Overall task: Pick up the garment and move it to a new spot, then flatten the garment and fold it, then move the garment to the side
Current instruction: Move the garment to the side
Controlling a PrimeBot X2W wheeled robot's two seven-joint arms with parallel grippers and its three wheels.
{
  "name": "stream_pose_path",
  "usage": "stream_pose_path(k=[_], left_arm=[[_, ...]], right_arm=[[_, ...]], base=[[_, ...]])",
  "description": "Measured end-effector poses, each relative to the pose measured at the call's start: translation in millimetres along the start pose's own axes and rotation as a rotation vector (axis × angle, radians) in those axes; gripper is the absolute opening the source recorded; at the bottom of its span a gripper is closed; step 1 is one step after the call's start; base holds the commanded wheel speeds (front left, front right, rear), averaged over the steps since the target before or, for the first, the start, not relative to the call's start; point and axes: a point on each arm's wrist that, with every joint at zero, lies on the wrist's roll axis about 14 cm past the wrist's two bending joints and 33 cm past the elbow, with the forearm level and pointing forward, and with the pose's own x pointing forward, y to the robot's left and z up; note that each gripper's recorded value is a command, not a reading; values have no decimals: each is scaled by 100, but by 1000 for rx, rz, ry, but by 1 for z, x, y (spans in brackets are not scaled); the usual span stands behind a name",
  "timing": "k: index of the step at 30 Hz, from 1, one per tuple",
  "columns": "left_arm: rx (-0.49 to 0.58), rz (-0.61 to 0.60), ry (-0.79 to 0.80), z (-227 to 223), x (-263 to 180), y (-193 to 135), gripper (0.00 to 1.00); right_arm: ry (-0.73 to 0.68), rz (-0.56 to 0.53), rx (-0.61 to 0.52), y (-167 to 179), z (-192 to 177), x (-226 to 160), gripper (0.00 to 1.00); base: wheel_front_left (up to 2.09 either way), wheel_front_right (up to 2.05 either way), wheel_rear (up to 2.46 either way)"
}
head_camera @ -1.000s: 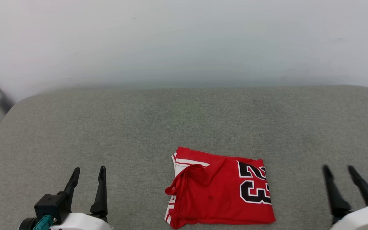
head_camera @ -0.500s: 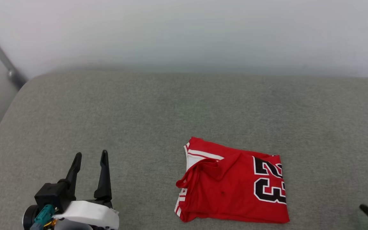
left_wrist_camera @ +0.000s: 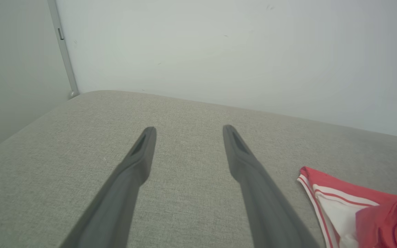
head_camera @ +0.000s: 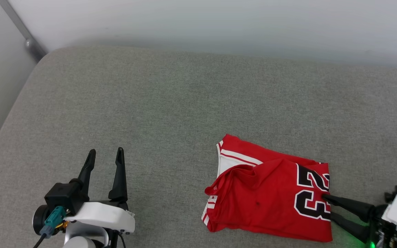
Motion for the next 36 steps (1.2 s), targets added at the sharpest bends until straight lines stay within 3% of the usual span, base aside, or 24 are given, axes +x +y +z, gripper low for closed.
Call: stream_pose_path(k=[5, 6, 7, 8, 15, 20, 27, 32, 36], left_arm=[[7, -8, 0, -1, 4, 0, 100], [8, -11, -7, 1, 6, 0, 100], [8, -14, -10, 2, 7, -1, 100], [10, -17, -11, 3, 7, -1, 100], [13, -28, -14, 3, 9, -3, 100], [17, -52, -19, 4, 7, -9, 100], [22, -142, -31, 7, 14, -34, 100], [7, -239, -44, 9, 29, -69, 100], [14, -345, -75, 14, 51, -104, 100]], right_arm=[[59, 62, 16, 15, -11, 22, 100], [66, 59, 6, 17, -13, 26, 49], [69, 56, -4, 18, -15, 30, 4], [70, 62, -3, 19, -16, 32, 0], [60, 66, -92, 34, -22, 39, 0], [7, 17, -276, 48, -24, 32, 0], [-173, -213, -571, 36, 9, -12, 0], [-303, -380, -663, 19, 40, -56, 0], [-399, -477, -671, 12, 69, -89, 0]], base=[[0, 0, 0], [0, 0, 0], [0, 0, 0], [0, 0, 0], [0, 0, 0], [0, 0, 0], [0, 0, 0], [0, 0, 0], [0, 0, 0]])
